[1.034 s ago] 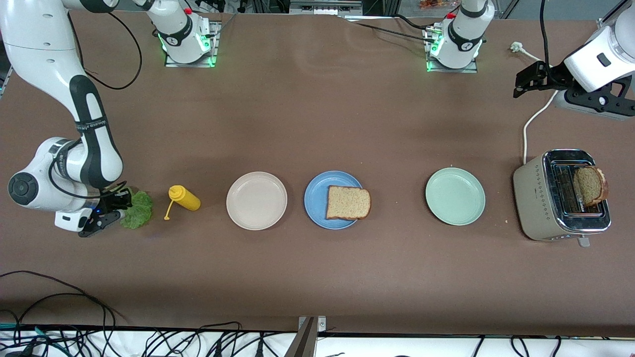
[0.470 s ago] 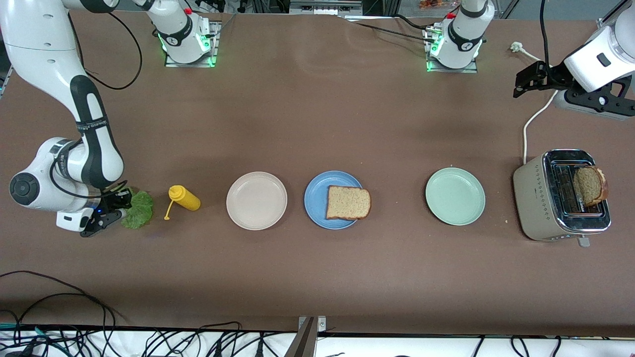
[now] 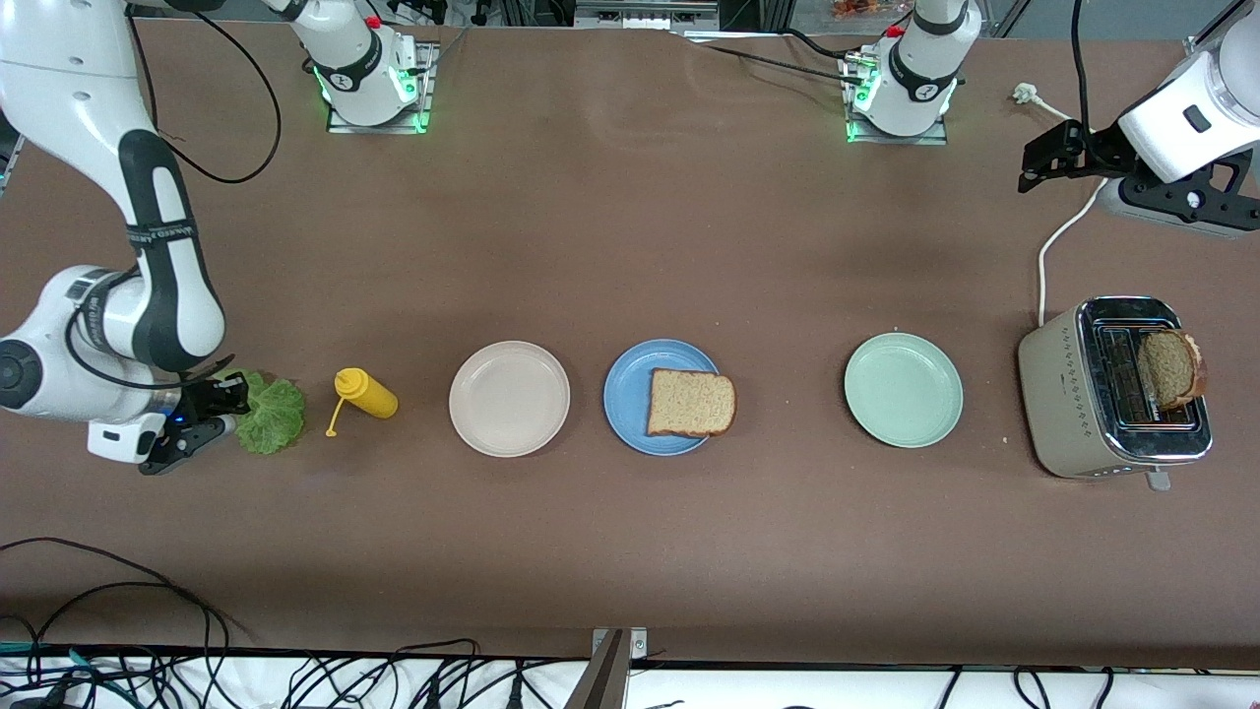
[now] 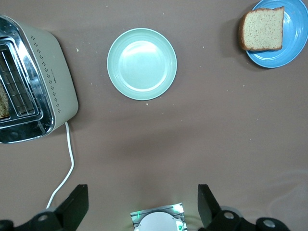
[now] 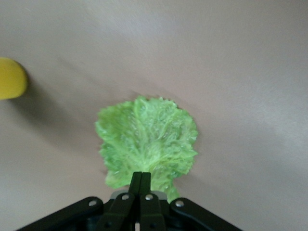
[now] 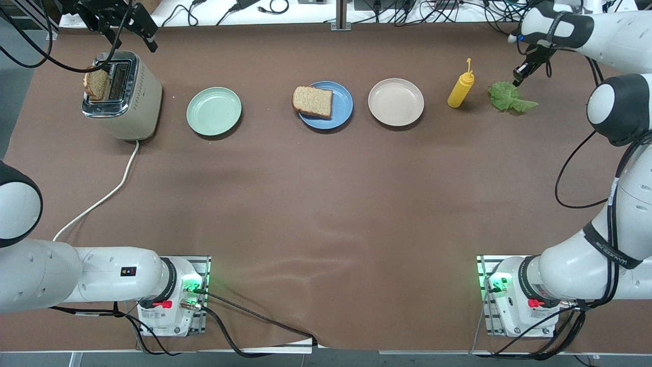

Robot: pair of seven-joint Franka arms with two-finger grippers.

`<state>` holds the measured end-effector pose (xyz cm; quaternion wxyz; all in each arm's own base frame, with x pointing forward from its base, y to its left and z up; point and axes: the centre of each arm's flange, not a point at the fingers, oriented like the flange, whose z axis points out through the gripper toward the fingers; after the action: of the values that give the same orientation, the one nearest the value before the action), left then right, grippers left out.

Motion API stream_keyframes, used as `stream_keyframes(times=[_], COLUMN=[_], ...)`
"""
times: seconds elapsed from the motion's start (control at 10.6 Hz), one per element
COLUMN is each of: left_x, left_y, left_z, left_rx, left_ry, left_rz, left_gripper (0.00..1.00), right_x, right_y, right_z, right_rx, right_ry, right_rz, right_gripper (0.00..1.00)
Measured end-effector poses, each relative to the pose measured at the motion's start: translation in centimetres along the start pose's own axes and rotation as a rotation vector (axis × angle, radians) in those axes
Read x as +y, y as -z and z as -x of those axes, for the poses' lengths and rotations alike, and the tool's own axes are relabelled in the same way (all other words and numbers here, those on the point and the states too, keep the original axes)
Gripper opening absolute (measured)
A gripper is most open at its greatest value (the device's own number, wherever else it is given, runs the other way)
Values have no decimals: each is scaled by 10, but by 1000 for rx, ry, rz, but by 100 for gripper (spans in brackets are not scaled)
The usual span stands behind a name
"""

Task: Make sandwich in blue plate with both arms
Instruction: 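Close the right gripper on the lettuce leaf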

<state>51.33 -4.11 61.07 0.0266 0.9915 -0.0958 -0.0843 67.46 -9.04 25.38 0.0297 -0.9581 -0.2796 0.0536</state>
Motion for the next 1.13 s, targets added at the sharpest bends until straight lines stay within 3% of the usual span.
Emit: stream_keyframes(times=[0.28, 0.94, 1.03, 1.13], left_x=[2, 2, 2, 2], left_y=[1, 1, 1, 1], left_z=[0, 0, 0, 0], left_rx=[0, 0, 0, 0], left_ry=[-3, -3, -3, -3], left_rz=[-1, -1, -1, -1], left_gripper=[100, 100, 100, 100], right_x=[-8, -5, -4, -4], right_y=[19, -31, -43, -55], right_z=[-3, -8, -7, -6], right_rx=[9, 31, 38, 42], right_ry=[12, 11, 9, 8], right_rz=[-9, 26, 38, 46], right_gripper=[4, 91, 100, 100])
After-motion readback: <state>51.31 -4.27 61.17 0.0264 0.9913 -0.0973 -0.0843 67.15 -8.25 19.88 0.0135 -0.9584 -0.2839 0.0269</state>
